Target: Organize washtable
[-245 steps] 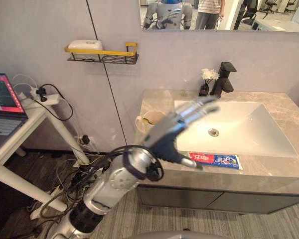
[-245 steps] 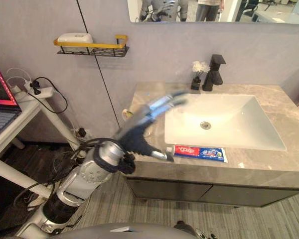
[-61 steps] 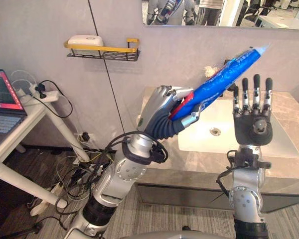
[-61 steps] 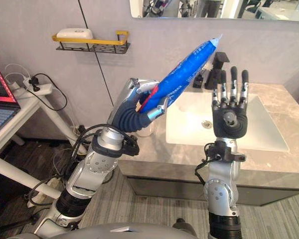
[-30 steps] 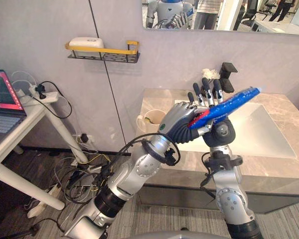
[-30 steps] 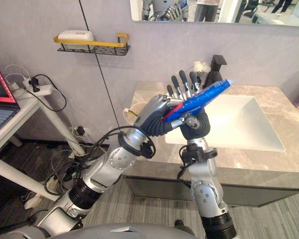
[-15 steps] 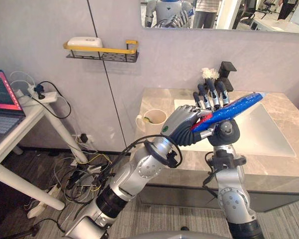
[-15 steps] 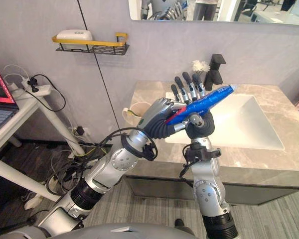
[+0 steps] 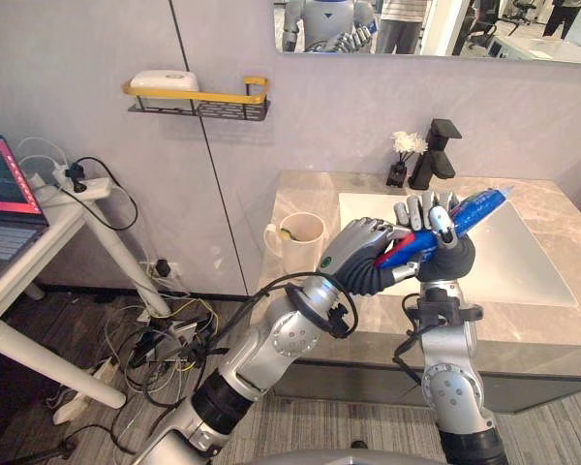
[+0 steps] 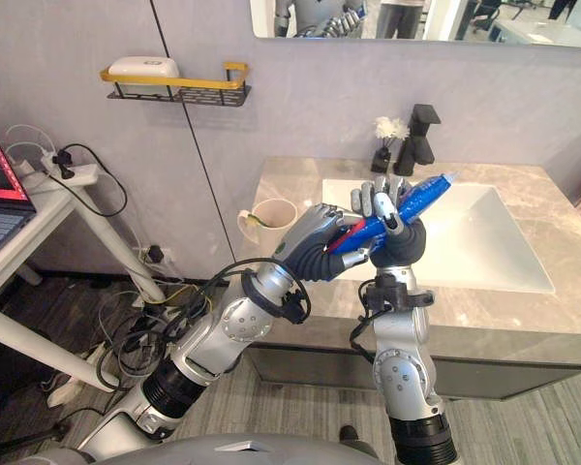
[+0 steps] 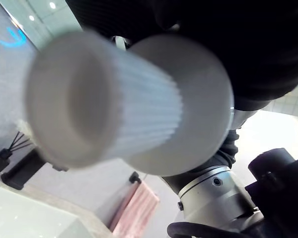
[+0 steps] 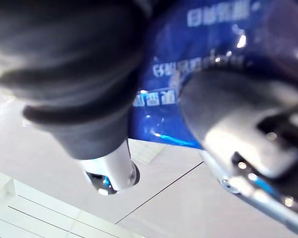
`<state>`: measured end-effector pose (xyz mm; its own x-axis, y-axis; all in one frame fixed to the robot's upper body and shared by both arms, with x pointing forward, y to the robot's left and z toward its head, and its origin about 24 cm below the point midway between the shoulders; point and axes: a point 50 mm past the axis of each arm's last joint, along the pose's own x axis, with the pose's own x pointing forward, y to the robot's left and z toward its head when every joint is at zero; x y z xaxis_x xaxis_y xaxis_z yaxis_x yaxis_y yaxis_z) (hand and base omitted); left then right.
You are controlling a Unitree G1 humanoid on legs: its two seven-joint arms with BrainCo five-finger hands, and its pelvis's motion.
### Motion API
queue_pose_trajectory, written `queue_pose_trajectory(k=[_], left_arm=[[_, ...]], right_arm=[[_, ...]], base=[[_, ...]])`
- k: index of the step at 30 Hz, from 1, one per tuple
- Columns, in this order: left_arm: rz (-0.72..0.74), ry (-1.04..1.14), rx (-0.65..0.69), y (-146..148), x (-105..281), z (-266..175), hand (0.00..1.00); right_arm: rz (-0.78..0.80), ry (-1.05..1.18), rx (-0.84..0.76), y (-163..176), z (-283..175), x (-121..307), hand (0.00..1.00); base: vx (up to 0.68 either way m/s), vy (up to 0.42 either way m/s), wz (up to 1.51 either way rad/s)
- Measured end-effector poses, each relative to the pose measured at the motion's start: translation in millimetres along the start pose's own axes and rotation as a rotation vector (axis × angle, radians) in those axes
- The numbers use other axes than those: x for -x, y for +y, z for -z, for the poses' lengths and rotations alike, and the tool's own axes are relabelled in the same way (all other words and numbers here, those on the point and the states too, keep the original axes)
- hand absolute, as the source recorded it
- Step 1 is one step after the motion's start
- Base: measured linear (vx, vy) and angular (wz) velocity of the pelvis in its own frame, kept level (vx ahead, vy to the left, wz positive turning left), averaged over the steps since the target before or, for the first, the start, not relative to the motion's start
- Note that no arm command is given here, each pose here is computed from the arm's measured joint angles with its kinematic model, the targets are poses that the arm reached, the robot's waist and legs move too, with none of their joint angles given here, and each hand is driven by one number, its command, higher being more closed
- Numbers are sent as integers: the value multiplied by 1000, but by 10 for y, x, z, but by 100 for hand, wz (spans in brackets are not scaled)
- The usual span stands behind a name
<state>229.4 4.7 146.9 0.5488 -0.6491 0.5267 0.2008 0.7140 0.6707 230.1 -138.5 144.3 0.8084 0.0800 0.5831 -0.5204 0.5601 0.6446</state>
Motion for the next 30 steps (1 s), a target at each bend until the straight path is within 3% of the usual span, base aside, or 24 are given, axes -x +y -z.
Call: queue_pose_trajectory(k=[17,24,30], left_arm=[[-21,20,2,33,48,16,0],[-455,33,-72,820,316,-47,0],[-608,101,-114,1034,611,-60,0]], right_arm=[[2,-19,4,-4,-21,-1,100],[114,-163,64,-168,-283,48,100],[128,-192,80,-190,-336,58,100]], base=[[0,0,0],[0,0,0],[0,0,0]])
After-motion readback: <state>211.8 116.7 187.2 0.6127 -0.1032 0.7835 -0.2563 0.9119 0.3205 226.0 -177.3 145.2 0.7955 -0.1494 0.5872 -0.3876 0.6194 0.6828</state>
